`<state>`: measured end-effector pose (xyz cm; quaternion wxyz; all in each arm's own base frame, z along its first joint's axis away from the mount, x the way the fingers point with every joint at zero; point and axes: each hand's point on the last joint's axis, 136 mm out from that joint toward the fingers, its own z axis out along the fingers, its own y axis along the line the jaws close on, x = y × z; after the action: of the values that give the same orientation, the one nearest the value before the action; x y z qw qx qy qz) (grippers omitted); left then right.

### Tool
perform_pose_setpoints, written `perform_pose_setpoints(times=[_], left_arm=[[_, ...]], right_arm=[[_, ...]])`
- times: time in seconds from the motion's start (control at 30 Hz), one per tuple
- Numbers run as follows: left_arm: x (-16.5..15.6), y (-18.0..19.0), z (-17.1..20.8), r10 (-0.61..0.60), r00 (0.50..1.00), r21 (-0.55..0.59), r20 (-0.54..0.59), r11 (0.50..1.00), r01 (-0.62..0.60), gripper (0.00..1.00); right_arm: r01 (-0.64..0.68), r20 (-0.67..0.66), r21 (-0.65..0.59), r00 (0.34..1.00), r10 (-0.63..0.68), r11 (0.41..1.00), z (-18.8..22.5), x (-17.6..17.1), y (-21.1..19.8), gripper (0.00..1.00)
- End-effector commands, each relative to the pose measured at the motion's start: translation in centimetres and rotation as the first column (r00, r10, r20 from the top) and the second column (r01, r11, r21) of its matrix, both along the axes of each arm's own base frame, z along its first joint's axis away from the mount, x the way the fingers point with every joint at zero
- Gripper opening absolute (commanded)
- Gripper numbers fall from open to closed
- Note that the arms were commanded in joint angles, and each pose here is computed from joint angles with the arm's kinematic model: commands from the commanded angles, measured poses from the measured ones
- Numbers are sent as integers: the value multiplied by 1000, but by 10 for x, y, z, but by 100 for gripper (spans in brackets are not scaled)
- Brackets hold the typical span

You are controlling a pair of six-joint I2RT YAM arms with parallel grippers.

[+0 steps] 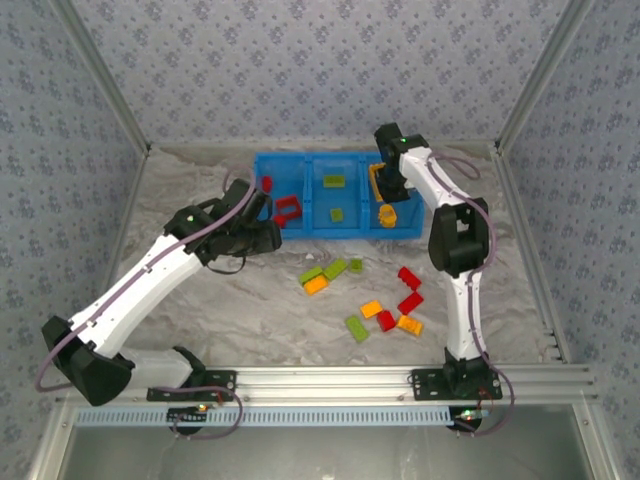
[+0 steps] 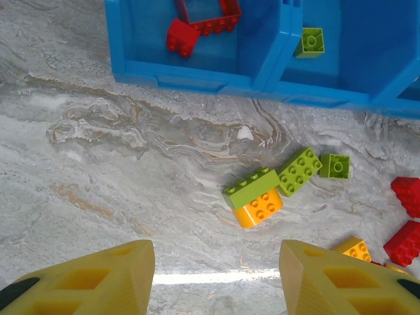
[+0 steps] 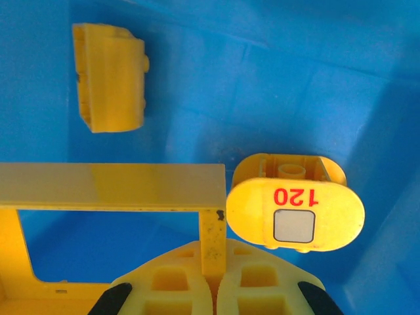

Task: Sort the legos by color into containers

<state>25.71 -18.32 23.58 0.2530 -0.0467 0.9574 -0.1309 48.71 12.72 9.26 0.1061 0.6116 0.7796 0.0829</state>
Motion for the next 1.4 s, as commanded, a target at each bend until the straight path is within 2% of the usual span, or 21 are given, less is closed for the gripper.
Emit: perform_pose_setpoints(times=[0.0, 0.13, 0.2, 0.37, 0.43, 0.53, 0.67, 0.87, 1.0, 1.1, 1.23, 1.37], left_arm=[[6, -6, 11, 3, 1000, -16, 29, 1000, -3, 53], [3, -17, 3, -41, 999, -46, 15, 998, 42, 52], [-4, -24, -13, -76, 997, -57, -11, 996, 76, 52], [-21, -44, -70, -133, 982, -95, -131, 988, 121, 56], [-22, -51, -88, -170, 974, -47, -151, 985, 165, 58], [-14, -60, -109, -240, 957, 26, -164, 969, 247, 60], [-3, -74, -131, -335, 925, 98, -181, 929, 356, 62], [7, -79, -164, -405, 883, 197, -238, 870, 452, 63], [17, -82, -178, -403, 879, 240, -255, 854, 461, 60], [18, -91, -188, -419, 864, 210, -279, 852, 481, 53], [20, -95, -192, -419, 861, 203, -289, 852, 483, 48], [23, -99, -193, -427, 857, 202, -288, 848, 490, 43]], right_arm=[[68, -78, 36, 995, -65, 997, -19, -7, 3, 0], [54, -42, 59, 998, -52, 997, -25, 7, 7, 0], [50, -49, 66, 998, -47, 997, -26, 7, 7, 0], [15, -41, 66, 999, -12, 998, -18, 5, 7, 29], [-5, -12, 64, 1000, 6, 998, -9, 6, 8, 37], [-34, 32, 58, 999, 32, 998, 11, 6, 9, 43], [-69, 94, 29, 993, 66, 997, 51, -2, 10, 45], [-135, 217, -60, 965, 145, 989, 116, -37, 3, 46], [-261, 294, -138, 910, 291, 955, 138, -71, 4, 46], [-350, 303, -184, 869, 391, 919, 136, -109, 4, 47], [-362, 255, -162, 883, 394, 918, 116, -165, -12, 47], [-381, 239, -172, 878, 414, 909, 112, -193, -20, 46]])
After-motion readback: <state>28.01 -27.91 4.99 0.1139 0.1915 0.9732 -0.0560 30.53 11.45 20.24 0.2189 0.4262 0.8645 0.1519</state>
